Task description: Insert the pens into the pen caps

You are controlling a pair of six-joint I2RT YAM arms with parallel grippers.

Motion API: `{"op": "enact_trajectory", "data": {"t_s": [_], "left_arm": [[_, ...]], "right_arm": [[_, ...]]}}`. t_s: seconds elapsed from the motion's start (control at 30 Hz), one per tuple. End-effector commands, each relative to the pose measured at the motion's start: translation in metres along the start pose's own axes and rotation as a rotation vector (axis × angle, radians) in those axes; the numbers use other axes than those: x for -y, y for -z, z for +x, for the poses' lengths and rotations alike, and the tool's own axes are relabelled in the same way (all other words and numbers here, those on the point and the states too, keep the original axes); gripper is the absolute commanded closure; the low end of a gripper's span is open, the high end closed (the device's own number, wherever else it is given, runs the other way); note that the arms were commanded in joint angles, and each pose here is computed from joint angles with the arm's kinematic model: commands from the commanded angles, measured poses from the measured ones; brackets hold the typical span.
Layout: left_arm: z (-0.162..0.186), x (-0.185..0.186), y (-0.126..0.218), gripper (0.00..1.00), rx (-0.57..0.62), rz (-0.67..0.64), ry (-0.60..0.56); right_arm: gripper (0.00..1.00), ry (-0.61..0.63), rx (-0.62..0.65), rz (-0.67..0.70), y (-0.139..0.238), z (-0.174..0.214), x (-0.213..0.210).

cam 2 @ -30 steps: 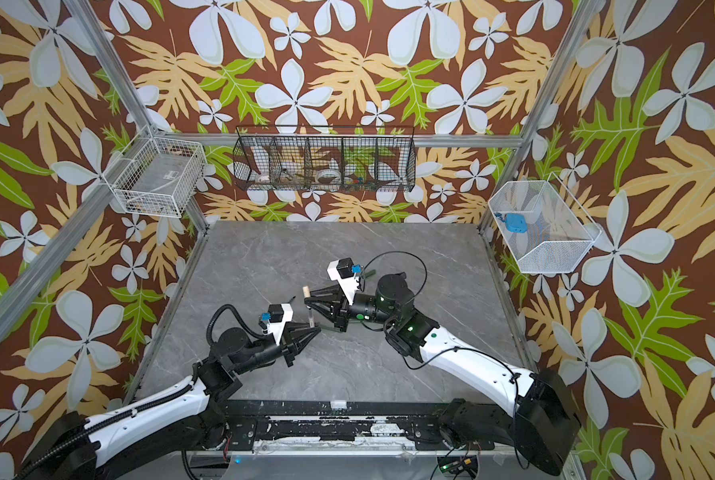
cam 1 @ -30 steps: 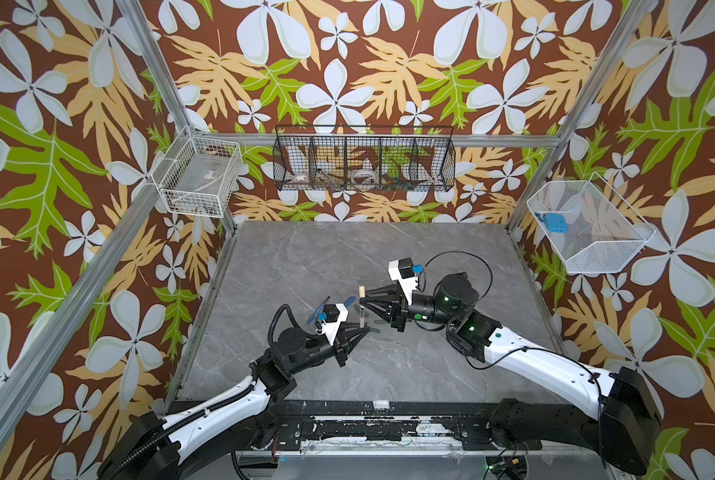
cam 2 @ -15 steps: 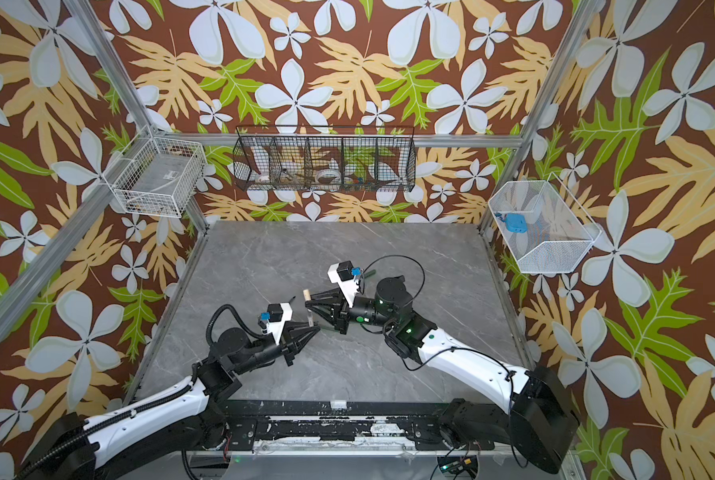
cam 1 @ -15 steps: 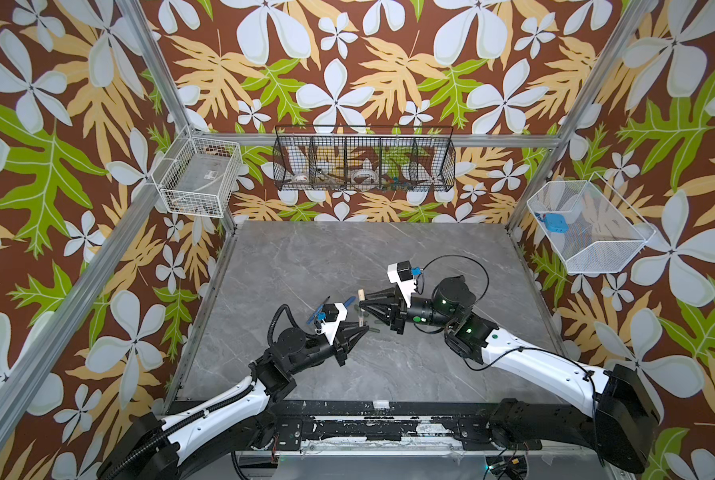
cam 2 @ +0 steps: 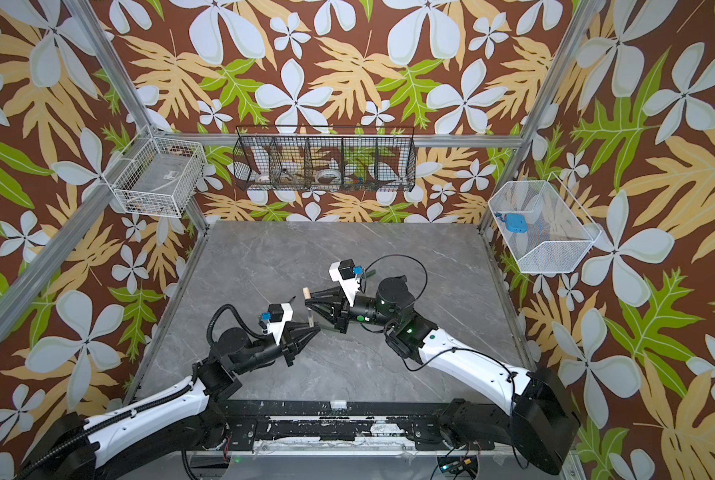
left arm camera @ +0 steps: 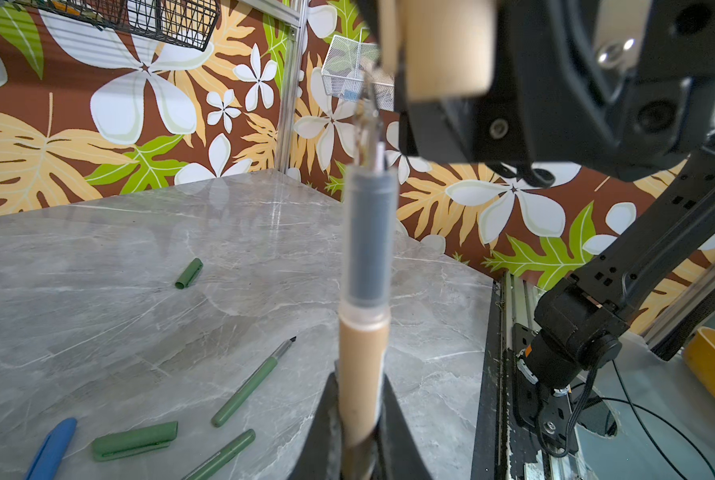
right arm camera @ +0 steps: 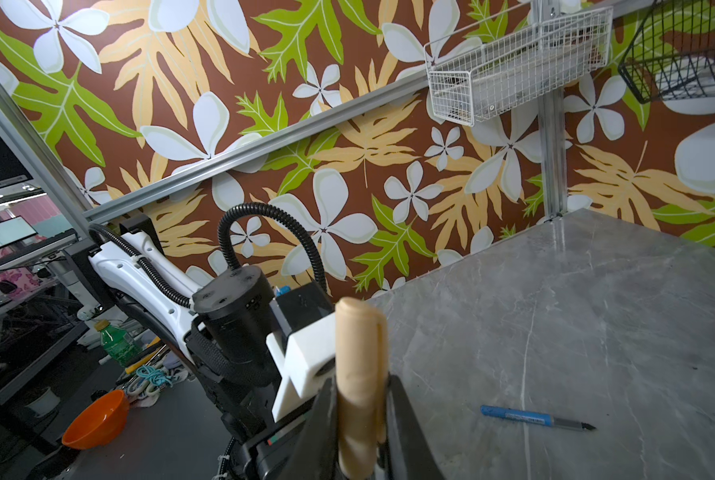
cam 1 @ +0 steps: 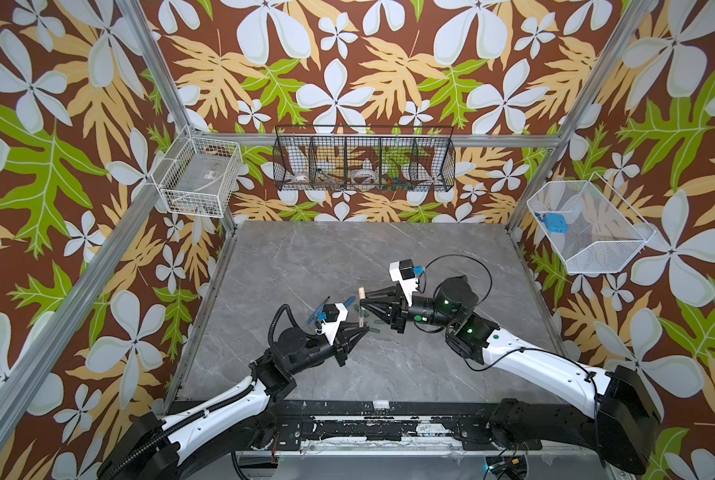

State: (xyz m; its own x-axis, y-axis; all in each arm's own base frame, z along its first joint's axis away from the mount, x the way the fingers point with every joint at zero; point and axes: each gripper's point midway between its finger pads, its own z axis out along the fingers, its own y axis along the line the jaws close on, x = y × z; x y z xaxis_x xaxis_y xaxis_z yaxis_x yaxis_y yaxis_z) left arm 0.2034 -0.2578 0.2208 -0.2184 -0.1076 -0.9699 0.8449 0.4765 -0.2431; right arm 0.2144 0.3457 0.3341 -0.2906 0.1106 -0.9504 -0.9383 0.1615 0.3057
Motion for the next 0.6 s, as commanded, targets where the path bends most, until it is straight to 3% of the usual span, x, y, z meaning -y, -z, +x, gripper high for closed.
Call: {"op": "enact_trajectory", "data": {"t_s": [0.0,0.57], "left_arm": [[-0.009,0.003,0.0,1.0,0.029,0.014,-0.019],[-0.009,0.004,0.0,1.0,0.028,0.017,-0.021]], "right_arm": [[0.82,0.054,0.016,0.009,0.0,-0.014,-0.003],[0.82,0.074,0.024,-0.015,-0.007,-0.022,-0.004]]}}
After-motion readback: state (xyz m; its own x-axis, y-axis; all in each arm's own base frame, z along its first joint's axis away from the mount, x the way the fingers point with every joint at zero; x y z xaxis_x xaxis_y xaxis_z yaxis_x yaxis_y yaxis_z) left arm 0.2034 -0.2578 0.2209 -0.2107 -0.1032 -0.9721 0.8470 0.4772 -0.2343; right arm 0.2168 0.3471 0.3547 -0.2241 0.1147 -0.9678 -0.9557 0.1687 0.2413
